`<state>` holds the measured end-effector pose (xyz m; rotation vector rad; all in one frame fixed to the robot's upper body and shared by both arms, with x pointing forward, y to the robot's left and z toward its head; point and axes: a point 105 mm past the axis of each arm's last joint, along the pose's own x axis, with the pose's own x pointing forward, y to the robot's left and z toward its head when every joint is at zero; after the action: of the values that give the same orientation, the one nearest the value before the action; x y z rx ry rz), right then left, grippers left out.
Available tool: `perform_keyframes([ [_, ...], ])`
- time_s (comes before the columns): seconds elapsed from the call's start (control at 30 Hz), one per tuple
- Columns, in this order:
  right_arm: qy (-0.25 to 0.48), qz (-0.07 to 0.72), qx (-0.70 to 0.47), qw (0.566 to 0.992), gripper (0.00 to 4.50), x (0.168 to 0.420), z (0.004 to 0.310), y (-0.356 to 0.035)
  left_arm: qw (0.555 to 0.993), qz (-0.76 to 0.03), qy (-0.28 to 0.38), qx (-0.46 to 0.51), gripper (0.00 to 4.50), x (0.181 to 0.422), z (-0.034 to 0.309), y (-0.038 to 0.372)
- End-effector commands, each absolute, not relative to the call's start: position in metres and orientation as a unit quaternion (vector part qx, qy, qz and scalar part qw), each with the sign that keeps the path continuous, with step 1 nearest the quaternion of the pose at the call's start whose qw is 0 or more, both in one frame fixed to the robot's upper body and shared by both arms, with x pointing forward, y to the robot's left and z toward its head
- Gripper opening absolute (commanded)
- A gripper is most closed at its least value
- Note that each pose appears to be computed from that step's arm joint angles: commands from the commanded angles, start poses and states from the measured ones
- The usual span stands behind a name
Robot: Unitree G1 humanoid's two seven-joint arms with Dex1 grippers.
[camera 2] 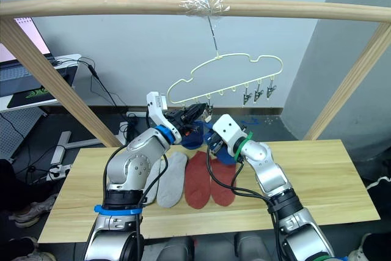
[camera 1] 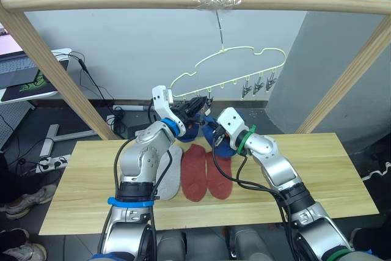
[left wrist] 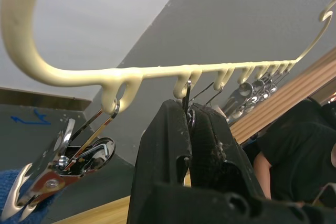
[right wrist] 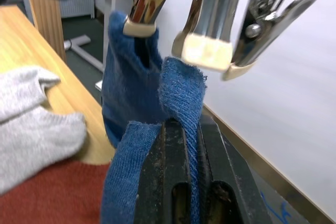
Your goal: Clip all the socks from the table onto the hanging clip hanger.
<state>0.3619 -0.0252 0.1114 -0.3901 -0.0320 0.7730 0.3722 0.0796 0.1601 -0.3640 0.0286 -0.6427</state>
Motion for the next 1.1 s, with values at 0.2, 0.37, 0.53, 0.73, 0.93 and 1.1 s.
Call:
perform_keyframes([
  [0.2,-0.064,0.378,-0.168,0.908,0.0,0.363,0.141,-0.017,0.93,-0.326,-0.014,-0.169,0.06,0.366,0.172,0.075],
  [0.37,-0.067,0.379,-0.164,0.908,0.0,0.364,0.143,-0.015,0.931,-0.325,-0.012,-0.166,0.06,0.365,0.17,0.074],
  [0.53,-0.067,0.382,-0.164,0.907,0.0,0.366,0.144,-0.012,0.931,-0.315,-0.011,-0.183,0.41,0.366,0.17,0.077],
  [0.73,-0.071,0.381,-0.159,0.908,1.11,0.367,0.145,-0.01,0.931,-0.316,-0.016,-0.181,2.1,0.362,0.173,0.079],
  [0.93,-0.064,0.394,-0.232,0.887,2.03,0.363,0.13,-0.015,0.946,-0.298,-0.032,-0.122,2.64,0.353,0.172,0.098],
  [1.1,-0.057,0.398,-0.263,0.877,2.03,0.356,0.124,-0.037,0.955,-0.288,-0.064,-0.02,2.64,0.344,0.17,0.106],
])
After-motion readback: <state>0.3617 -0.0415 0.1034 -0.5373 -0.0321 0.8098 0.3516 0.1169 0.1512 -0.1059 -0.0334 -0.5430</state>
